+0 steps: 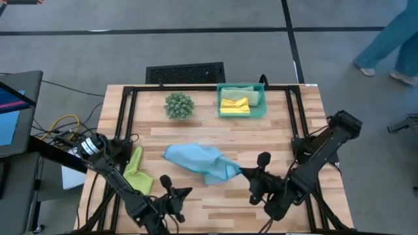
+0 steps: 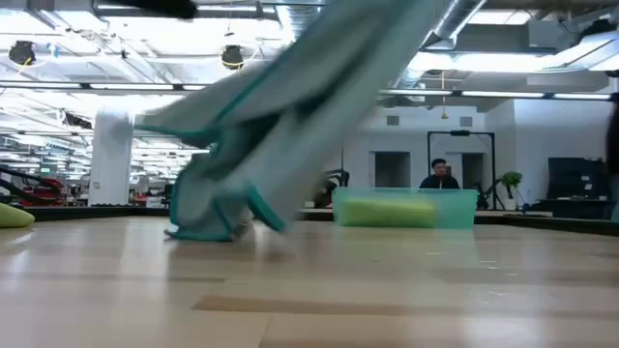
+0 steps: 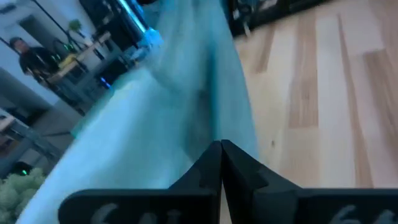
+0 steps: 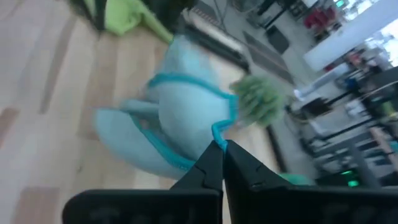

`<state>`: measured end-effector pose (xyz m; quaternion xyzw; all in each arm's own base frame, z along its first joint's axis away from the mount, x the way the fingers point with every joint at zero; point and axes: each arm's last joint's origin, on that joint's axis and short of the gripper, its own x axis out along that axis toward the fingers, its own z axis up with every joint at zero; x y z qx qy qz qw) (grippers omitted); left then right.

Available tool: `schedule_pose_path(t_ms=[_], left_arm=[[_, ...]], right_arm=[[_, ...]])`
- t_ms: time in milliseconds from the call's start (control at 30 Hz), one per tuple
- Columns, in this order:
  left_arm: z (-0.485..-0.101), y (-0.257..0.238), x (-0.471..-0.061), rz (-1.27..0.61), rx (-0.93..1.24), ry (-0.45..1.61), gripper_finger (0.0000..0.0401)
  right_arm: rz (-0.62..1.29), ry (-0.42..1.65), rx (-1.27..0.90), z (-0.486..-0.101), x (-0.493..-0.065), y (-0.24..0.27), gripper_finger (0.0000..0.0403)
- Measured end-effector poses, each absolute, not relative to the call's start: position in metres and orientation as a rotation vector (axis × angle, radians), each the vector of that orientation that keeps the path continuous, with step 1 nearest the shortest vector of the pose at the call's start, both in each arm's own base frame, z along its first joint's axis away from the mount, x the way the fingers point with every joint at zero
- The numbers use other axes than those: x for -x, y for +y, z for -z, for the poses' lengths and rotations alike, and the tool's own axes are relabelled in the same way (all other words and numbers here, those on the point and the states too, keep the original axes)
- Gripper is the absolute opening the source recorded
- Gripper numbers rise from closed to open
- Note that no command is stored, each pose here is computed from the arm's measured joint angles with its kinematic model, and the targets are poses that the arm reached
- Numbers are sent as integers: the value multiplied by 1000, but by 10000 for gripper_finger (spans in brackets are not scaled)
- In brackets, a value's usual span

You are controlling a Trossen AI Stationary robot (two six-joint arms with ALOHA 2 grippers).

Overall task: Roll microfiber towels into tight, uniform cylinder then place into a basket
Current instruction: Roll the blue microfiber cloth

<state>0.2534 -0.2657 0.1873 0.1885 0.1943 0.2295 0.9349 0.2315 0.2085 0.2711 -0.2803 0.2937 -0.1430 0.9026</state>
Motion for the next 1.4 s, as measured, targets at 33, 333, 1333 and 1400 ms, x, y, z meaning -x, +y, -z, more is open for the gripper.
schedule_pose_path(t_ms=[33,333,1333,1400], left_arm=[[-188,-268,-252,-469,-392,386,0],[-184,-259,-264,-414,-339,492,0],[-124,-202,-368,-62,-404,691,108],[-128,-197,-375,-32,-365,685,124]], right_arm=[[280,621,558,-259,-229,208,17],[219,756,514,-177,-216,205,52],[-2,1076,360,-169,-194,210,135],[-2,1068,347,-169,-196,210,125]])
